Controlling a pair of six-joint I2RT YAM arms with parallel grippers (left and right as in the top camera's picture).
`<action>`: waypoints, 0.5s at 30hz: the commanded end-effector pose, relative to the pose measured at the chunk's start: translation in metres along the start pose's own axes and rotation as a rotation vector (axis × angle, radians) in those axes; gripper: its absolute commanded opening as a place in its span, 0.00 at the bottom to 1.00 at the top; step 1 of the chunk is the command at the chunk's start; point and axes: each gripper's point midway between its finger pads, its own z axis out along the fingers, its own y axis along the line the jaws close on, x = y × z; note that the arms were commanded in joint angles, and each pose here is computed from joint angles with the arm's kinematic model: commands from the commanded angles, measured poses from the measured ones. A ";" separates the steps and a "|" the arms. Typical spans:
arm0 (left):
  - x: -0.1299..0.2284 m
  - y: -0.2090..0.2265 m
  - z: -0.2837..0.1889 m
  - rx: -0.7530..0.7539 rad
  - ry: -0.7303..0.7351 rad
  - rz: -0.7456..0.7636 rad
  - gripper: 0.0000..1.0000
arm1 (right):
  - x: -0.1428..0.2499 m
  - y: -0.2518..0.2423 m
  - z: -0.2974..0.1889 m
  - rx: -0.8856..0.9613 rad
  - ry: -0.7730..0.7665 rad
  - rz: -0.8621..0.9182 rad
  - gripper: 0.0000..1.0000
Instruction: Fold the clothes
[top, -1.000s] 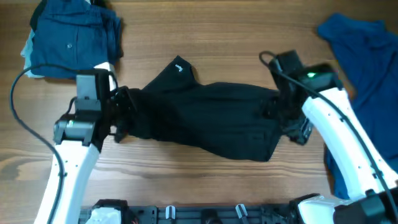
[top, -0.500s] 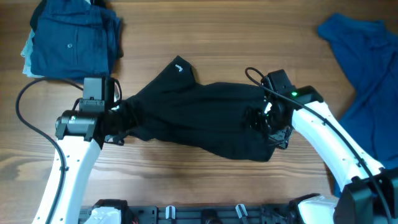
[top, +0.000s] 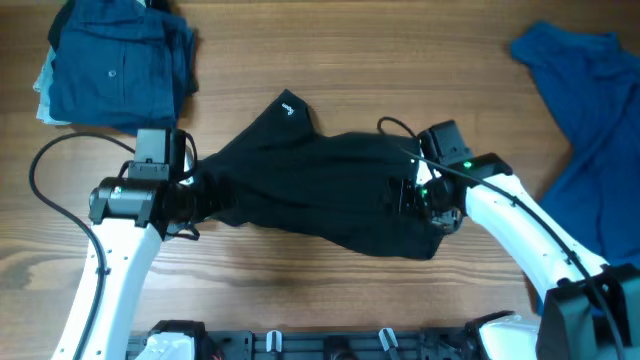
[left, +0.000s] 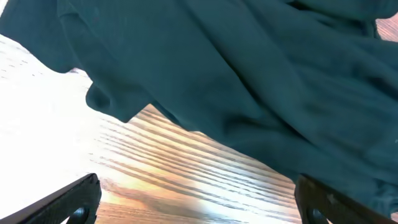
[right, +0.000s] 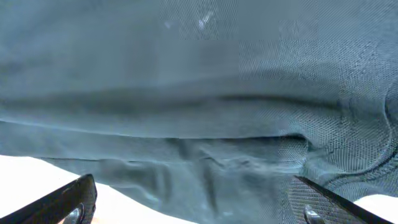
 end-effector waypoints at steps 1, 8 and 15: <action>0.003 -0.009 -0.002 0.052 0.025 -0.020 1.00 | 0.000 -0.004 0.002 0.011 -0.009 -0.063 0.99; 0.005 -0.012 -0.002 0.071 0.036 -0.020 1.00 | 0.005 -0.010 0.017 0.007 -0.022 -0.083 0.99; 0.005 -0.012 -0.002 0.072 0.036 -0.020 1.00 | 0.011 -0.007 0.027 -0.036 0.004 -0.090 1.00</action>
